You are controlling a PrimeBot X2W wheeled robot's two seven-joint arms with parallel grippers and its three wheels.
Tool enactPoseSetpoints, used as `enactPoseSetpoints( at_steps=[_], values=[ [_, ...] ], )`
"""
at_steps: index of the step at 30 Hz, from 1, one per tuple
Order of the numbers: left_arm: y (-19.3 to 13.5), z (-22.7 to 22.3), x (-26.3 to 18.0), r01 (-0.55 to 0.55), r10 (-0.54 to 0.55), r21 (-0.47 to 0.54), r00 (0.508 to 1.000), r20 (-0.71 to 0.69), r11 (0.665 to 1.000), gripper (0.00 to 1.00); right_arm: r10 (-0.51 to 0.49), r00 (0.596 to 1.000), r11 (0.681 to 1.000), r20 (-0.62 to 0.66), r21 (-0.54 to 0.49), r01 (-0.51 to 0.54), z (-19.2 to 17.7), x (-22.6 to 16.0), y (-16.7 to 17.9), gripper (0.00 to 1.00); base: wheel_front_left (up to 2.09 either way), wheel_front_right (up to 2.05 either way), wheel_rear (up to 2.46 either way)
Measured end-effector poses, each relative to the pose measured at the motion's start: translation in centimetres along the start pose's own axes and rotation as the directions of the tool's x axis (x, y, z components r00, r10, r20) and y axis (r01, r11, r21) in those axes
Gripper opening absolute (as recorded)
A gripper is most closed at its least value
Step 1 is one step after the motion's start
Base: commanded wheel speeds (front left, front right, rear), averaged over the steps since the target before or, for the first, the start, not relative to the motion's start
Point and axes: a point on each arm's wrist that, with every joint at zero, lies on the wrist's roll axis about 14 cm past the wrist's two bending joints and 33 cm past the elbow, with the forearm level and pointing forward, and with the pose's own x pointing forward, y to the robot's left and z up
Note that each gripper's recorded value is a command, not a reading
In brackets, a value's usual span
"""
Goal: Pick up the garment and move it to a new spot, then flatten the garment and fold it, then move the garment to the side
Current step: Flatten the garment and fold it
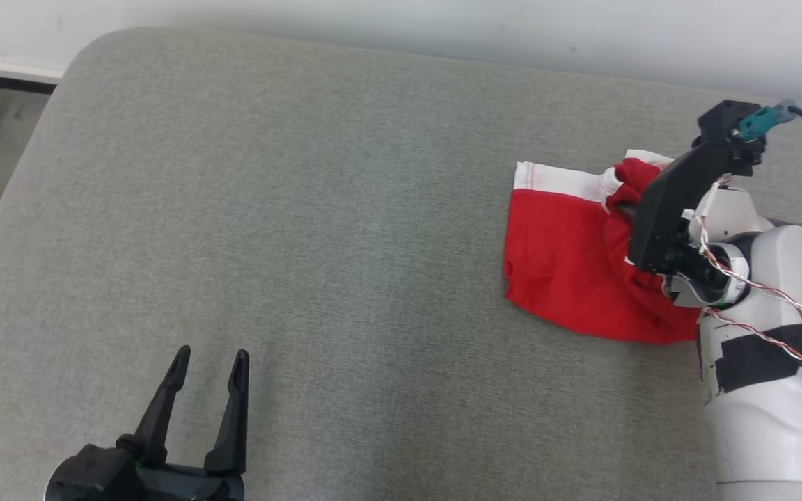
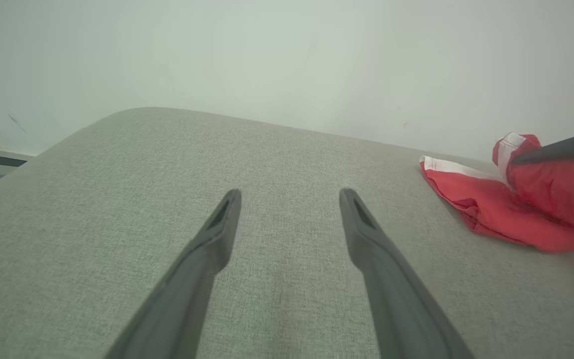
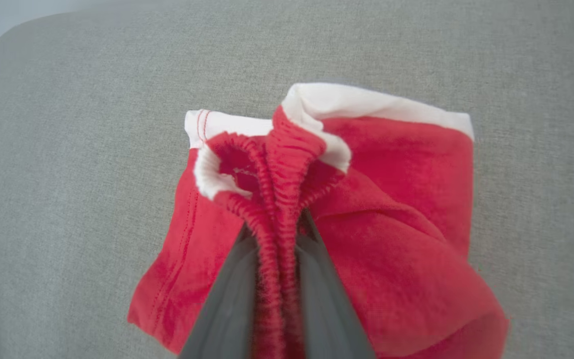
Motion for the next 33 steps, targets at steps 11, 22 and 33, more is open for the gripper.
enactPoseSetpoints(
  at_steps=[11, 22, 33],
  values=[
    [1.4, -0.8, -1.2, -0.06, 0.06, -0.006, 0.998, -0.027, 0.998, 1.0, 0.087, 0.993, 0.996, -0.078, -0.019, -0.089, -1.5, 4.0, 3.7, 0.16, 0.0, 0.0, 0.0],
    [1.5, -0.1, -0.6, -0.055, 0.055, -0.003, 0.998, -0.002, 0.998, 1.0, 0.197, 0.973, 0.98, 0.123, 0.009, -0.199, 3.4, 2.0, 6.2, 1.0, 0.0, 0.0, 0.0],
    [0.3, 0.7, -0.3, -0.01, 0.01, -0.006, 1.0, 0.025, 1.0, 1.0, 0.014, 0.984, 0.998, 0.176, -0.056, -0.004, 0.9, -0.7, 1.0, 0.38, 0.0, 0.0, 0.0]
  ],
)
